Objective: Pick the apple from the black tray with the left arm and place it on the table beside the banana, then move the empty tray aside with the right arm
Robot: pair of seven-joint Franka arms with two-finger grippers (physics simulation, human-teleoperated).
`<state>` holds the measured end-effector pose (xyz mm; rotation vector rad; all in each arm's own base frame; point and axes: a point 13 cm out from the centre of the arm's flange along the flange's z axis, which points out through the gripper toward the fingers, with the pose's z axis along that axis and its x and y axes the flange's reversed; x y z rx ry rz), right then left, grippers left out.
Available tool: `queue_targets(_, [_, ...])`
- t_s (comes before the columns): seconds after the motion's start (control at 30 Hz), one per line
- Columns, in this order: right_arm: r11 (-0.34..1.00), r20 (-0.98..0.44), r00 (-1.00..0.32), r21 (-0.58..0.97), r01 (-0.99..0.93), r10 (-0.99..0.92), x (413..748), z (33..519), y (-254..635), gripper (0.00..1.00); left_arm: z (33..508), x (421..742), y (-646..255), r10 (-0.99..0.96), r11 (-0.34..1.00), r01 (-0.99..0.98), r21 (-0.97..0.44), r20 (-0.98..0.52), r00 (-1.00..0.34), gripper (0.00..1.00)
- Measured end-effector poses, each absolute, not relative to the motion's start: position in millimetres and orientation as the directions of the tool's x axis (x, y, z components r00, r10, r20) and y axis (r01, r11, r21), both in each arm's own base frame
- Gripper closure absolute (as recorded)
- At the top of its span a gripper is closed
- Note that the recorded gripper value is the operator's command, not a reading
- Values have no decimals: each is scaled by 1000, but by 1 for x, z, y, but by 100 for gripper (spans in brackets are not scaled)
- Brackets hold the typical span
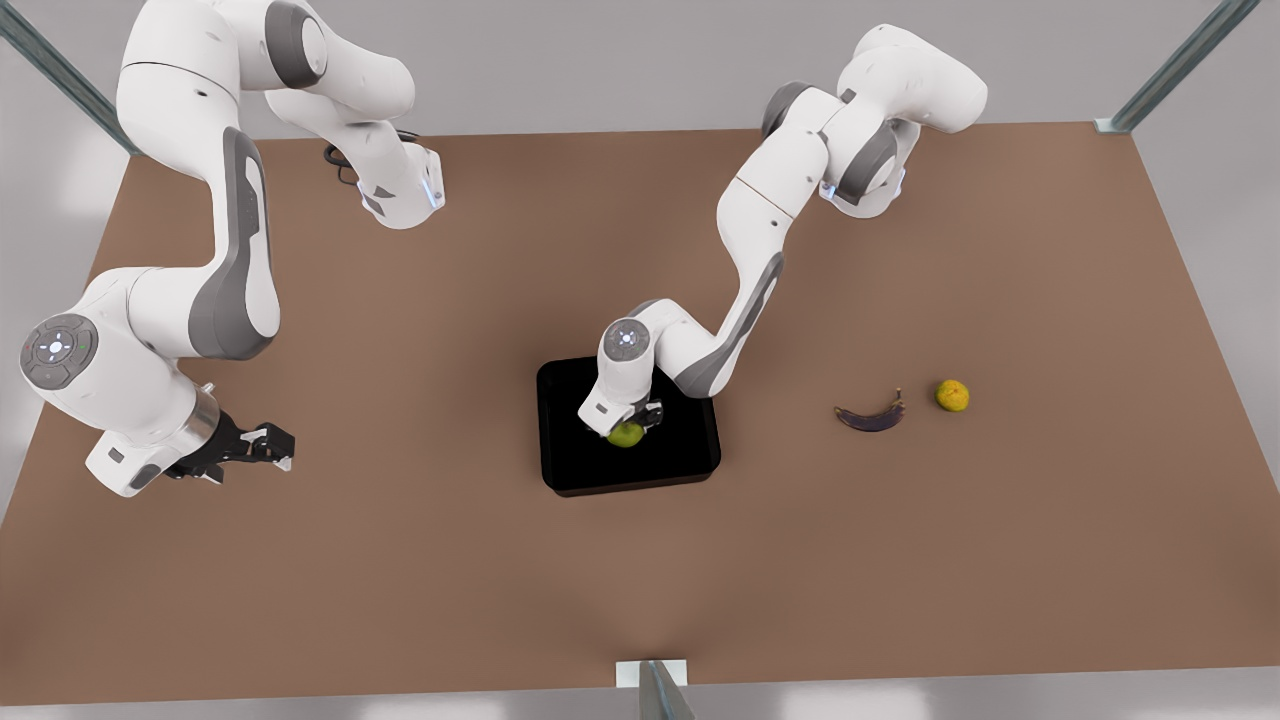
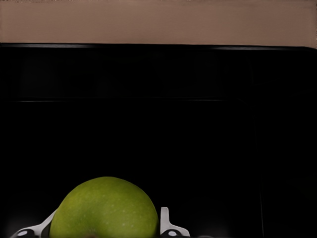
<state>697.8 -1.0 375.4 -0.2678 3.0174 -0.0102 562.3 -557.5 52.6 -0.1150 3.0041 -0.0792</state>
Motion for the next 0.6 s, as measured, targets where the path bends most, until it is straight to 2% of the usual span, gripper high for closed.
queue_targets(0.1, [984, -111, -978, -16, -176, -177, 698, 376, -1, 0, 76, 570, -558, -95, 994, -86, -72, -143, -985, 21])
queue_targets(0.17, [981, -118, -974, -13, -193, -193, 697, 380, 14, 0, 136, 582, -551, -114, 991, -102, -88, -153, -982, 20])
queue_targets(0.27, [957, -134, -948, -11, -289, -288, 691, 411, 105, 0, 223, 610, -494, -172, 984, -164, -70, -134, -976, 20])
queue_targets(0.33, [924, -153, -913, -7, -382, -378, 667, 448, 208, 0, 253, 634, -405, -247, 969, -245, -28, -91, -965, 20])
queue_targets(0.43, [874, -126, -868, 13, -486, -481, 600, 462, 342, 0, 238, 675, -261, -350, 936, -350, 44, -21, -937, 17])
queue_targets(0.5, [880, -91, -878, 30, -474, -470, 574, 457, 371, 1, 204, 697, -161, -409, 911, -406, 79, 30, -912, 17])
queue_targets(0.6, [919, 14, -920, 60, -390, -391, 543, 401, 380, 0, 157, 702, -80, -401, 914, -392, 103, 86, -912, 17])
